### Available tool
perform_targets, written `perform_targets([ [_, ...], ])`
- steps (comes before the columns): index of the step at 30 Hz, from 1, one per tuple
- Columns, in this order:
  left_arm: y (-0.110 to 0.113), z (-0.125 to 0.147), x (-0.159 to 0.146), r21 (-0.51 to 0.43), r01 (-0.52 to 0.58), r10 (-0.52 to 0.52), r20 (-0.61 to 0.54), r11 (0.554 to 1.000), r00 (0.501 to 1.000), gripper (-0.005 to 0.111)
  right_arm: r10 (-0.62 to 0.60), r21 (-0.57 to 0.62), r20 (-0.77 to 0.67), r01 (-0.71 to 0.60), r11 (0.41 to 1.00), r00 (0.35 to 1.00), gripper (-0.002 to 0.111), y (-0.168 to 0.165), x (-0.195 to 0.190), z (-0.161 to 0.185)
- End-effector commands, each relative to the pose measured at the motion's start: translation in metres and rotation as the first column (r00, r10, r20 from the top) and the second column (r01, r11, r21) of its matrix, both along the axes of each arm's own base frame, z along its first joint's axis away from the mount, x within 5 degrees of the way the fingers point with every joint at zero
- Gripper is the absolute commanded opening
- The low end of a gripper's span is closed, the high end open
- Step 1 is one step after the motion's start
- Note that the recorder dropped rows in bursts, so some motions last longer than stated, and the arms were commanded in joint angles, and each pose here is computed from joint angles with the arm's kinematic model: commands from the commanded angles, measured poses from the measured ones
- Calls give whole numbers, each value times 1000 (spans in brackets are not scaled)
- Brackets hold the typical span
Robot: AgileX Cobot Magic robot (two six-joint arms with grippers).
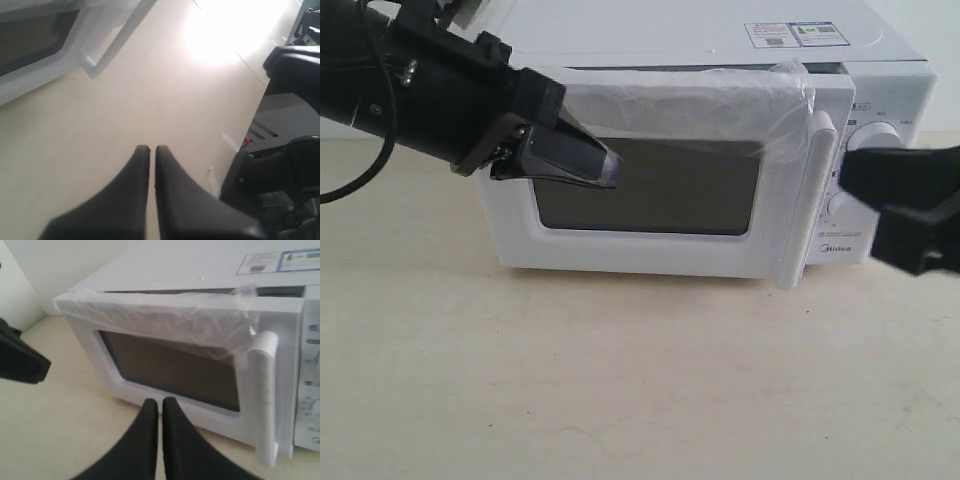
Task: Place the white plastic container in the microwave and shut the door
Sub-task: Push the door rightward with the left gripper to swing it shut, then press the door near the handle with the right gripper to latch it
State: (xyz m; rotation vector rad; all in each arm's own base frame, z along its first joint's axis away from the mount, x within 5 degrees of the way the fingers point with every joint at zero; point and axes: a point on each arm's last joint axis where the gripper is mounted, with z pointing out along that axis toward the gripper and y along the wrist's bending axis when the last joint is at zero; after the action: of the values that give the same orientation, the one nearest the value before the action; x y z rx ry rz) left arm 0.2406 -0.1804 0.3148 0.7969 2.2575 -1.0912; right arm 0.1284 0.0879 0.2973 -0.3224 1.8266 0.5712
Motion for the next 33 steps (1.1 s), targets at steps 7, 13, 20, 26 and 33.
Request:
perform_targets([
  [7, 25, 38, -29, 81, -92, 79, 145, 992, 986, 4, -52, 76, 66, 47, 996, 996, 0, -1, 40, -15],
  [13, 40, 67, -55, 30, -129, 119, 234, 991, 965, 4, -111, 125, 167, 90, 988, 980, 0, -4, 45, -6],
  [20, 49, 82, -77, -10, -121, 120, 250, 993, 961, 4, -102, 142, 169, 78, 987, 980, 0, 9, 59, -17],
  [26, 62, 100, -108, -64, -112, 125, 265, 992, 956, 4, -122, 108, 142, 107, 988, 982, 0, 18, 77, -39],
  [33, 89, 125, -168, -160, -89, 142, 361, 983, 922, 4, -197, 145, 147, 176, 974, 969, 0, 29, 90, -56],
])
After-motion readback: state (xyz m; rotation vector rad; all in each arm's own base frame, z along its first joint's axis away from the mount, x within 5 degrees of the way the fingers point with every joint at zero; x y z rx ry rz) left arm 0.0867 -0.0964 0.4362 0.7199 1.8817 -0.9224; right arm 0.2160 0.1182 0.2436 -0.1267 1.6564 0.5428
